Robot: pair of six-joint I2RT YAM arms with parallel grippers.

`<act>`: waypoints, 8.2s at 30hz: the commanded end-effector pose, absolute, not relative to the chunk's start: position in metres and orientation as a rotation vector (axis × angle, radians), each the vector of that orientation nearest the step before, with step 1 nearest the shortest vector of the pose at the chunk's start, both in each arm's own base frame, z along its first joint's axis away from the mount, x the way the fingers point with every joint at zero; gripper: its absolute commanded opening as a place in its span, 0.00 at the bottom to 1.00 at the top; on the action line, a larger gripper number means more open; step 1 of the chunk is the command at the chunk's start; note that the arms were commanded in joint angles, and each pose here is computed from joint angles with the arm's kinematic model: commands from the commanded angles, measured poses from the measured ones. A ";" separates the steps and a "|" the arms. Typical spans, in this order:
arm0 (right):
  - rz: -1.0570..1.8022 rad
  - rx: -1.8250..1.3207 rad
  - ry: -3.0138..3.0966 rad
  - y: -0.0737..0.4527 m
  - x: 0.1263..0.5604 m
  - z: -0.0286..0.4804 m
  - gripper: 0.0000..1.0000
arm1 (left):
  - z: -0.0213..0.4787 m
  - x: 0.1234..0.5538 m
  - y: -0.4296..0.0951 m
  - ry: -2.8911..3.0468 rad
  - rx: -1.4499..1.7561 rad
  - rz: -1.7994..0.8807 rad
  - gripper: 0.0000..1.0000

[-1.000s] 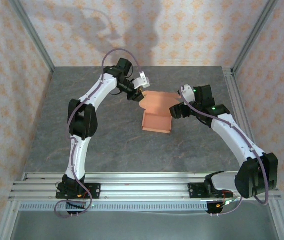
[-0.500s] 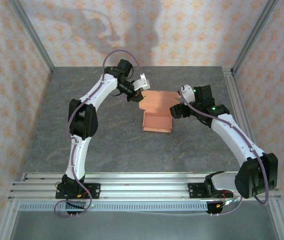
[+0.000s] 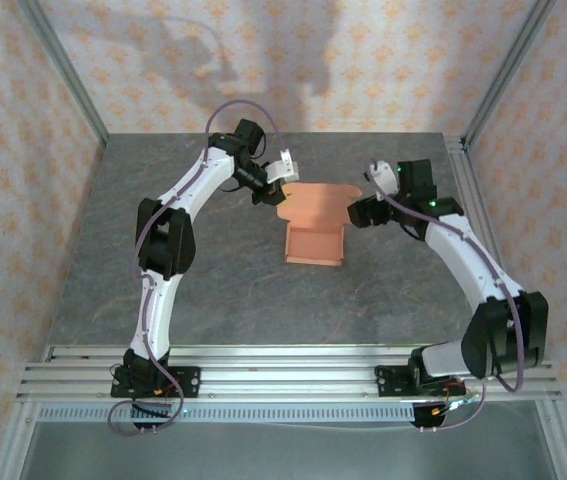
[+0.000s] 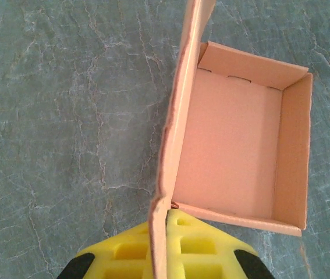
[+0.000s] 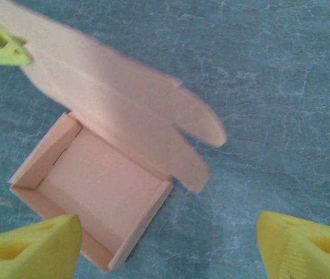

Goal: Fold the paper box

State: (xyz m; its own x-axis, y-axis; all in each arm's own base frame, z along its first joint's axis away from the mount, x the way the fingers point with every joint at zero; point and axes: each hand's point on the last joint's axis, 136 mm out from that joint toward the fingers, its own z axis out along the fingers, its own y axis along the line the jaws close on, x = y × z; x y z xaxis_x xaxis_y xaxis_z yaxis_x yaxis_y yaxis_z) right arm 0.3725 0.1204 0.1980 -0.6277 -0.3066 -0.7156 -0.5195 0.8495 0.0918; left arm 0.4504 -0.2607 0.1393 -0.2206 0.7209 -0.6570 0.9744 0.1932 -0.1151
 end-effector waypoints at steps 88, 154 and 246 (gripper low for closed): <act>0.658 -1.250 2.398 0.145 0.397 0.165 0.00 | 0.157 0.433 -0.257 2.013 1.562 -0.823 0.00; 0.170 0.132 1.856 0.156 0.435 0.153 0.00 | 0.123 0.481 -0.289 2.283 0.234 -0.431 0.00; 0.432 0.580 2.278 0.108 0.415 0.103 0.72 | 0.143 0.381 -0.270 2.050 0.298 -0.419 1.00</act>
